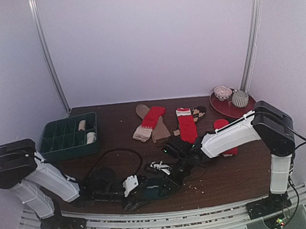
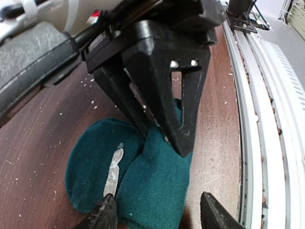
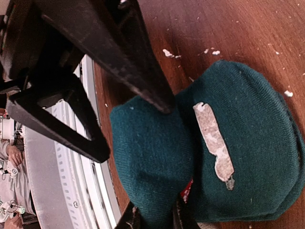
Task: Roll the socks
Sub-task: Roll a pair of socks at the center of the board.
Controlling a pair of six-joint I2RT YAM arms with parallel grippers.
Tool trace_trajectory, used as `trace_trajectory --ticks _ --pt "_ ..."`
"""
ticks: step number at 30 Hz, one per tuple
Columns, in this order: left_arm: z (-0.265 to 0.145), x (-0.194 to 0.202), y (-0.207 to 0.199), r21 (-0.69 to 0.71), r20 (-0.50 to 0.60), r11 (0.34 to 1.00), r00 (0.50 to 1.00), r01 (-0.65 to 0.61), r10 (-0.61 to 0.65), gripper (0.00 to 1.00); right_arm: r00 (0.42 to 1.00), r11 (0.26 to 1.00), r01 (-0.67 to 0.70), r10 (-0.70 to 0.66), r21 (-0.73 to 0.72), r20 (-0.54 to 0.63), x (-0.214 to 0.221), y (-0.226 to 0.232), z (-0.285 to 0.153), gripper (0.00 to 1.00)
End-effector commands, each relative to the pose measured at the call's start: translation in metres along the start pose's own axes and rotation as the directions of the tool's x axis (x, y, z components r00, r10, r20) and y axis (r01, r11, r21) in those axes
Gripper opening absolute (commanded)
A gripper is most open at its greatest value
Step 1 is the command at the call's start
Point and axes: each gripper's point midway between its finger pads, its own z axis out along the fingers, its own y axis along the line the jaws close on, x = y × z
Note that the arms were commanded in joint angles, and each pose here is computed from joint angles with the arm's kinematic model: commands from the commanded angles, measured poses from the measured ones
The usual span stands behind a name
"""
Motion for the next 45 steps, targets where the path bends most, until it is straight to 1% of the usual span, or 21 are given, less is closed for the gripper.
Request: trace_trajectory --ticks 1,2,5,8,10,11,12,14,16,18,20,21,22,23,24,26,28,31,33,38,45 --pt "0.007 -0.023 0.002 -0.005 0.084 1.0 0.996 -0.031 0.031 0.56 0.971 0.987 -0.147 0.156 0.062 -0.183 0.059 -0.02 0.013 0.16" --pt "0.009 -0.019 0.003 -0.007 0.07 1.0 0.997 -0.028 0.029 0.53 0.971 0.987 -0.146 0.155 0.061 -0.18 0.058 -0.021 0.013 0.16" --pt "0.018 -0.014 0.006 -0.011 0.033 1.0 0.999 -0.02 0.02 0.35 0.972 0.988 -0.142 0.151 0.061 -0.18 0.057 -0.022 0.014 0.16" --pt "0.022 -0.011 0.005 0.001 0.018 1.0 1.0 -0.004 0.004 0.21 0.974 0.988 -0.136 0.146 0.067 -0.174 0.055 -0.023 0.014 0.18" --pt "0.022 -0.01 0.005 -0.001 0.016 1.0 1.0 0.022 -0.022 0.1 0.976 0.989 -0.13 0.14 0.069 -0.165 0.053 -0.024 0.013 0.19" --pt "0.022 -0.008 0.006 -0.005 0.008 0.999 0.999 0.041 -0.041 0.03 0.979 0.99 -0.126 0.135 0.066 -0.155 0.05 -0.023 0.012 0.2" --pt "0.022 -0.004 0.007 -0.017 -0.003 0.997 0.997 0.074 -0.074 0.0 0.983 0.992 -0.113 0.12 0.061 -0.135 0.044 -0.02 0.01 0.2" --pt "0.02 0.005 0.012 -0.044 -0.034 0.988 0.988 0.147 -0.149 0.0 0.993 0.995 -0.076 0.081 0.056 -0.083 0.032 -0.014 0.003 0.21" --pt "0.019 0.017 0.014 -0.056 -0.078 0.971 0.969 0.232 -0.236 0.0 1.0 0.996 -0.023 0.022 0.089 0.013 0.016 -0.011 -0.009 0.26" --pt "0.015 0.028 0.012 -0.061 -0.111 0.946 0.94 0.318 -0.323 0.0 0.988 0.986 0.038 -0.061 0.165 0.138 -0.002 -0.013 -0.026 0.29" --pt "0.012 0.036 0.009 -0.056 -0.137 0.912 0.902 0.406 -0.41 0.0 0.941 0.967 0.109 -0.175 0.23 0.291 -0.021 -0.006 -0.049 0.33" --pt "0.011 0.04 0.007 -0.051 -0.151 0.891 0.879 0.451 -0.453 0.0 0.9 0.951 0.15 -0.244 0.27 0.362 -0.029 0.0 -0.063 0.37" --pt "0.011 0.045 0.006 -0.05 -0.171 0.871 0.855 0.489 -0.489 0.0 0.847 0.927 0.2 -0.327 0.319 0.419 -0.032 0.008 -0.075 0.49" --pt "0.011 0.048 0.003 -0.042 -0.191 0.85 0.831 0.525 -0.522 0.0 0.796 0.893 0.241 -0.406 0.379 0.45 -0.032 0.013 -0.085 0.56" --pt "0.012 0.052 0.001 -0.04 -0.214 0.83 0.806 0.557 -0.551 0.0 0.747 0.855 0.274 -0.477 0.44 0.463 -0.033 0.018 -0.092 0.59" --pt "0.013 0.061 -0.003 -0.041 -0.265 0.79 0.756 0.612 -0.599 0.0 0.702 0.795 0.332 -0.568 0.508 0.43 -0.033 0.026 -0.095 0.61" --pt "0.013 0.07 -0.009 -0.036 -0.311 0.75 0.706 0.66 -0.636 0.0 0.691 0.727 0.395 -0.638 0.561 0.34 -0.033 0.029 -0.087 0.61" --pt "0.011 0.079 -0.013 -0.032 -0.333 0.719 0.671 0.695 -0.663 0.0 0.678 0.627 0.468 -0.707 0.623 0.203 -0.027 0.029 -0.067 0.62" --pt "0.009 0.086 -0.014 -0.042 -0.343 0.706 0.653 0.707 -0.675 0.0 0.676 0.59 0.501 -0.724 0.633 0.14 -0.023 0.027 -0.056 0.62" --pt "0.006 0.088 -0.019 -0.021 -0.341 0.69 0.643 0.724 -0.685 0.0 0.688 0.546 0.538 -0.725 0.643 0.041 -0.015 0.012 -0.036 0.63" --pt "0.004 0.086 -0.022 -0.001 -0.349 0.699 0.655 0.715 -0.671 0.0 0.732 0.53 0.53 -0.68 0.662 -0.042 -0.007 -0.015 -0.019 0.6"
